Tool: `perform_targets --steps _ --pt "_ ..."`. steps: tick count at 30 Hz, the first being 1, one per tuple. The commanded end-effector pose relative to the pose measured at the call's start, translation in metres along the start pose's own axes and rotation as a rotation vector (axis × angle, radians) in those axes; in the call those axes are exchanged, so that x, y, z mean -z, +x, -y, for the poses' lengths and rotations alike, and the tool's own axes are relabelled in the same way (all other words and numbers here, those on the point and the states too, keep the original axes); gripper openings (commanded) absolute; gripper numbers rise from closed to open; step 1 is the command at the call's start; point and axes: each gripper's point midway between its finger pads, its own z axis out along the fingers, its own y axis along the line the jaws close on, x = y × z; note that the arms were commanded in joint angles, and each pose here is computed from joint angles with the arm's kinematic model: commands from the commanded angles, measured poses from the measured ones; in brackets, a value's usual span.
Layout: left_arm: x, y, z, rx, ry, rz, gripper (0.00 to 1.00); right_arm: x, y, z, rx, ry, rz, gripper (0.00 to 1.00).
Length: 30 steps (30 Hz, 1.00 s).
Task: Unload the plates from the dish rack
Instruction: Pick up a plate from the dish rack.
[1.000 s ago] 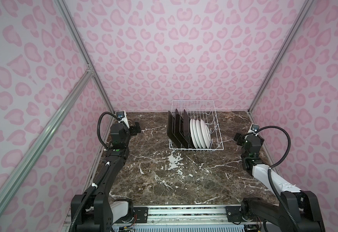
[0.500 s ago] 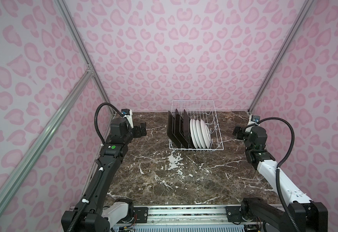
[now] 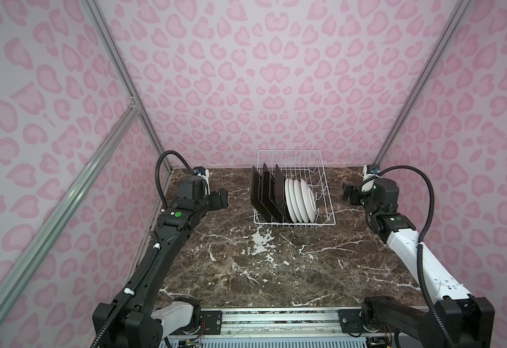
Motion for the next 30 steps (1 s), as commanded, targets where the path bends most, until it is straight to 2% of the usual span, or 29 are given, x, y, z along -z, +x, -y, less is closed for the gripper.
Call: perform_targets --steps 1,10,11,20,30 --pt "-0.008 0.003 0.01 0.016 0.024 -0.048 0.89 -0.001 0.008 -0.004 0.014 -0.014 -0.044 0.99" --pt "-0.048 0.007 0.045 0.021 0.124 -0.173 0.81 -0.001 0.018 -0.014 0.019 -0.038 -0.073 0.99" --pt "-0.048 -0.002 0.053 0.023 0.148 -0.16 0.8 -0.001 0.02 -0.015 0.023 -0.041 -0.079 0.99" --pt "-0.07 0.002 0.08 0.02 0.251 -0.241 0.69 -0.005 0.027 -0.02 0.04 -0.044 -0.098 0.99" --pt "-0.089 0.006 0.096 0.016 0.276 -0.288 0.59 -0.01 0.029 -0.023 0.058 -0.04 -0.107 0.99"
